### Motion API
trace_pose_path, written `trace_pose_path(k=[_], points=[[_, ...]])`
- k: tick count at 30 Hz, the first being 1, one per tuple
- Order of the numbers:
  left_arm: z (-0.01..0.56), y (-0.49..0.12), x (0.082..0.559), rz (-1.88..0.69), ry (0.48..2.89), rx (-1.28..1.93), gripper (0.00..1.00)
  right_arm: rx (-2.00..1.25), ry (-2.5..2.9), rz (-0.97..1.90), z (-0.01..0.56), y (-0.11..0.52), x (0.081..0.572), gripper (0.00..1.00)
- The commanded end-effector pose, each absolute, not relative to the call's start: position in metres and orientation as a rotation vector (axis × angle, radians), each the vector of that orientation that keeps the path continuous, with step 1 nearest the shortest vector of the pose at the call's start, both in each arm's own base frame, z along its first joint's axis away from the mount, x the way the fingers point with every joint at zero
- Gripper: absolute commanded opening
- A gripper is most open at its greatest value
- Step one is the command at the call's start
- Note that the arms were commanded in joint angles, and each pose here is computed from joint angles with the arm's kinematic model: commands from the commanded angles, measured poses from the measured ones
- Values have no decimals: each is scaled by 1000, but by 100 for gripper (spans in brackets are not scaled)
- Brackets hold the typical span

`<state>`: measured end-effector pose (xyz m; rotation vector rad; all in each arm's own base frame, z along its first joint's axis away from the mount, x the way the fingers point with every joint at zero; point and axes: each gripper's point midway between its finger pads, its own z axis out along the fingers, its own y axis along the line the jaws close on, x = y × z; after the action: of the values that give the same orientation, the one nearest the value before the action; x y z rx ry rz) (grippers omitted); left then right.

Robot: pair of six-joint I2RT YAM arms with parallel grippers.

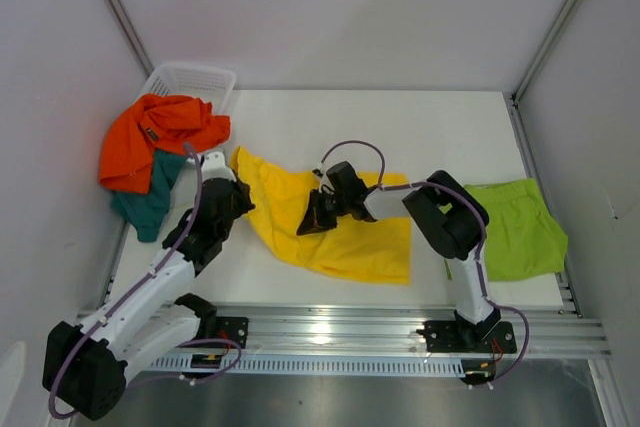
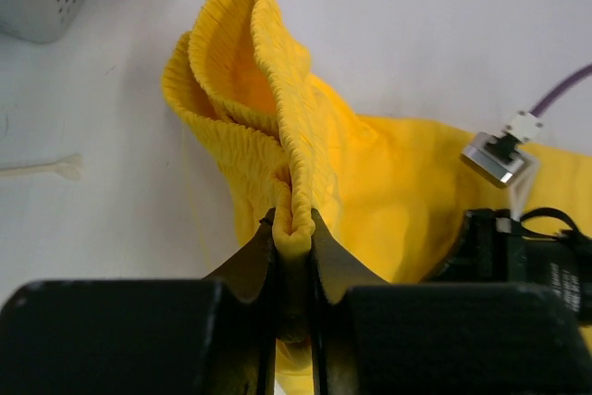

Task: Fold and stack the shorts
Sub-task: Fold the shorts

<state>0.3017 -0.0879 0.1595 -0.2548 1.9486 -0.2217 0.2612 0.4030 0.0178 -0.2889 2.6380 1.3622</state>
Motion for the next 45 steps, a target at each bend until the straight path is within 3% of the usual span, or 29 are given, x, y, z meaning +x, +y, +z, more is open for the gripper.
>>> trace_pose_path(k=[1,13,21,37,45], points=[[191,-105,302,-240,1874,-181,0,-230,2795,1162,-34,396,255,0],[225,-166,273,-226,1767,88,0,-257,2862,1110,-54,423,260,0],[232,-201,251,-258,1686,273,0,-238,2788,1232,-20,430,280,0],[242,-185,250,-158,1658,244,0,-226,2619,1328,79,401,309,6],[246,-187,249,-184,1646,247,0,-179,2628,1189,81,375,324,7]])
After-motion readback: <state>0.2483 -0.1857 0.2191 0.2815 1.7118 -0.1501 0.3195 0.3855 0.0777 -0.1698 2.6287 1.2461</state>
